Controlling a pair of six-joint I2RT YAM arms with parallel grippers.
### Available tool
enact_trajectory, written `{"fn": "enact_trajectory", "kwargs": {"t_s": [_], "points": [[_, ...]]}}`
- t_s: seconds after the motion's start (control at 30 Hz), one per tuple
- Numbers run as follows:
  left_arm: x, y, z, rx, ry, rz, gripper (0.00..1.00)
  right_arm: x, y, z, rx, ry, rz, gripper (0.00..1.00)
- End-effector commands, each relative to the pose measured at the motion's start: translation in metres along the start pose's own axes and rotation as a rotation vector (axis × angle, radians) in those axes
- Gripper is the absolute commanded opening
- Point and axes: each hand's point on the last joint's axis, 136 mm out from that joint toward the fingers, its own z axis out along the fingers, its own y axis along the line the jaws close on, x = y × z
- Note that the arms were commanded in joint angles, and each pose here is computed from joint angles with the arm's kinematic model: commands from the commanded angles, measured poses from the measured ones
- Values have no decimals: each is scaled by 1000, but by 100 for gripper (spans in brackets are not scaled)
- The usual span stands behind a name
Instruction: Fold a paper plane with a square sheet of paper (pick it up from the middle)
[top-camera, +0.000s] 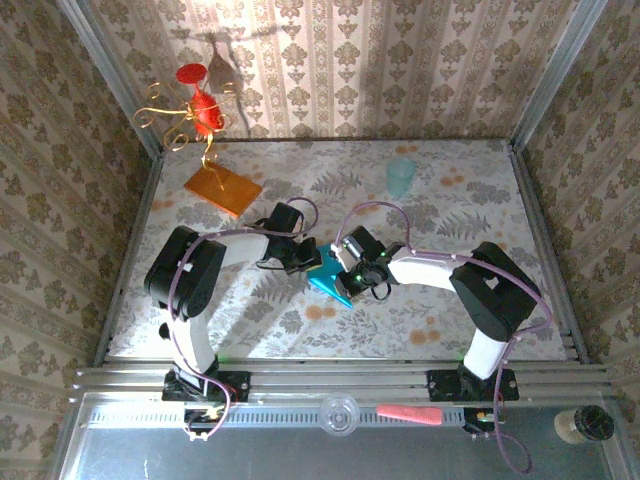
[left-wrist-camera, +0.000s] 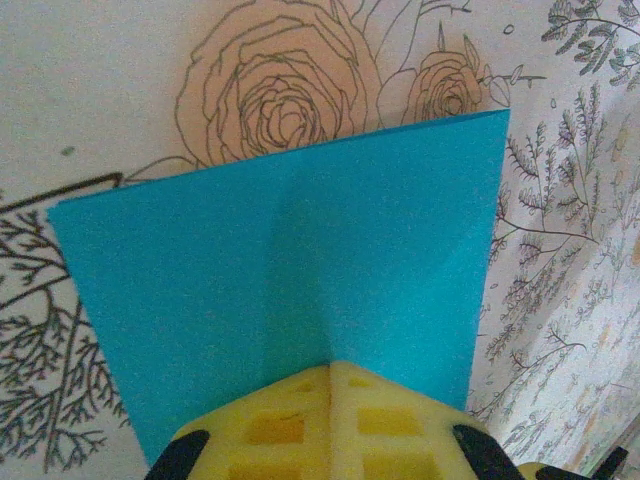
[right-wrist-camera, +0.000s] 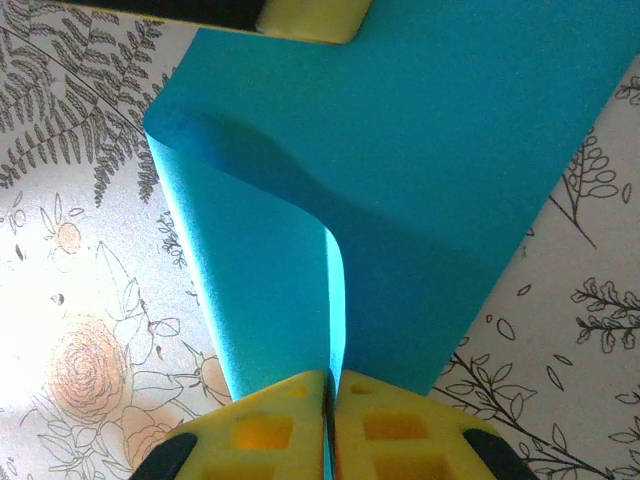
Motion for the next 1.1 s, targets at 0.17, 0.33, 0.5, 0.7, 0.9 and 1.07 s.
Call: {"fn": "enact_trajectory", "kwargs": {"t_s": [0.17,0.33,0.5,0.7,0.9,1.07], "points": [[14,18,11,-65,57,-15,3,4,-7,7,25,37,16,12],[14,18,11,-65,58,-15,3,3,-8,6,35,37,16,12],[14,17,10,-65,57,-14,3,-4,-5,-2,33,9,12,11],[14,18,11,-67,58,-15,3,-7,-4,-6,29,-7,7,11],[14,17,10,-63,58,-13,2,1,-9,6,38,28,24,11],[12,14,8,-61,52,-8,2,9,-13,11,50,60,34,11]]}}
